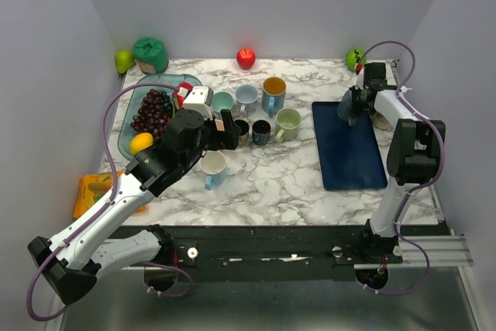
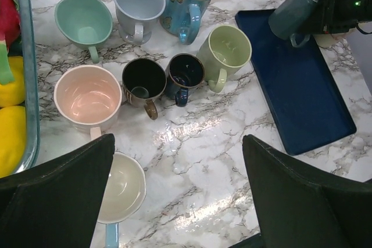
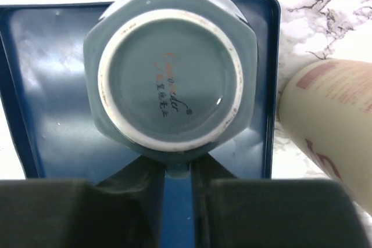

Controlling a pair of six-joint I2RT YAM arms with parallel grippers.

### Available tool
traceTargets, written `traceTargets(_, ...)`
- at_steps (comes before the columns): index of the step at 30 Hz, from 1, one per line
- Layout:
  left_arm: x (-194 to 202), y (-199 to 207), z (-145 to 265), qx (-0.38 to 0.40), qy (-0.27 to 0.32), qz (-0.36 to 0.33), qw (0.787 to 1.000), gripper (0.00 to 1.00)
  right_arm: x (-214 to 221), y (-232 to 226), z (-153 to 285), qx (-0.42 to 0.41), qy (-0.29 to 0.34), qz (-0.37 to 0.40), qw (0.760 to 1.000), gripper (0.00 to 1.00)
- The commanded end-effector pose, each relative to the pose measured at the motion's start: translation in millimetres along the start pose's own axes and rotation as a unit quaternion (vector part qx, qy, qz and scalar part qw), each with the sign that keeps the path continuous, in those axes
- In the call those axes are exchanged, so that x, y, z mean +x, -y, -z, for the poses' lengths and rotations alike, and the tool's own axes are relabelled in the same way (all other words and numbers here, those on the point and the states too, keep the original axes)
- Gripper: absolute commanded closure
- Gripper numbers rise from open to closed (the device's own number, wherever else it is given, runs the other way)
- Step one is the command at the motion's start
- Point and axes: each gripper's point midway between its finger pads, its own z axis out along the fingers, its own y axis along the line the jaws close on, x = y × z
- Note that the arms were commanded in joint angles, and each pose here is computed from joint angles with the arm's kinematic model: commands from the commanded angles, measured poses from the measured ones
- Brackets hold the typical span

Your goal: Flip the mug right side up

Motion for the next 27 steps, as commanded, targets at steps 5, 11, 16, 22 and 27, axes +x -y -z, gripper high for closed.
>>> traceTargets(5, -3.3, 2.3, 4.8, 0.013, 0.008, 0.009, 1.000, 0.01, 9.8, 6.1, -4.3, 0.026, -0.009, -0.018, 0.999, 0.99)
traceTargets(11, -4.9, 6.8, 5.3, 0.025, 0.010, 0.012, 1.000, 0.01, -3.2, -3.9, 16.0, 0.003, 0.030, -0.045, 0.999, 0.99)
traceTargets(16, -5.8, 11.9, 5.0, 0.039, 0.015, 0.018, 0.999, 0.01, -12.1, -15.9, 44.2, -0.027, 0.069, -0.080, 0.994, 0.99)
traceTargets(22, -8.1, 22.1, 3.5, 0.066, 0.019, 0.025, 0.997, 0.01, -31.5, -41.2, 106.5, -0.089, 0.147, -0.099, 0.980, 0.99)
traceTargets(27, -10.2, 45.8, 1.9, 0.124, 0.017, 0.034, 0.992, 0.01, -36.9, -77.1, 167.7, -0.169, 0.208, -0.098, 0.958, 0.99)
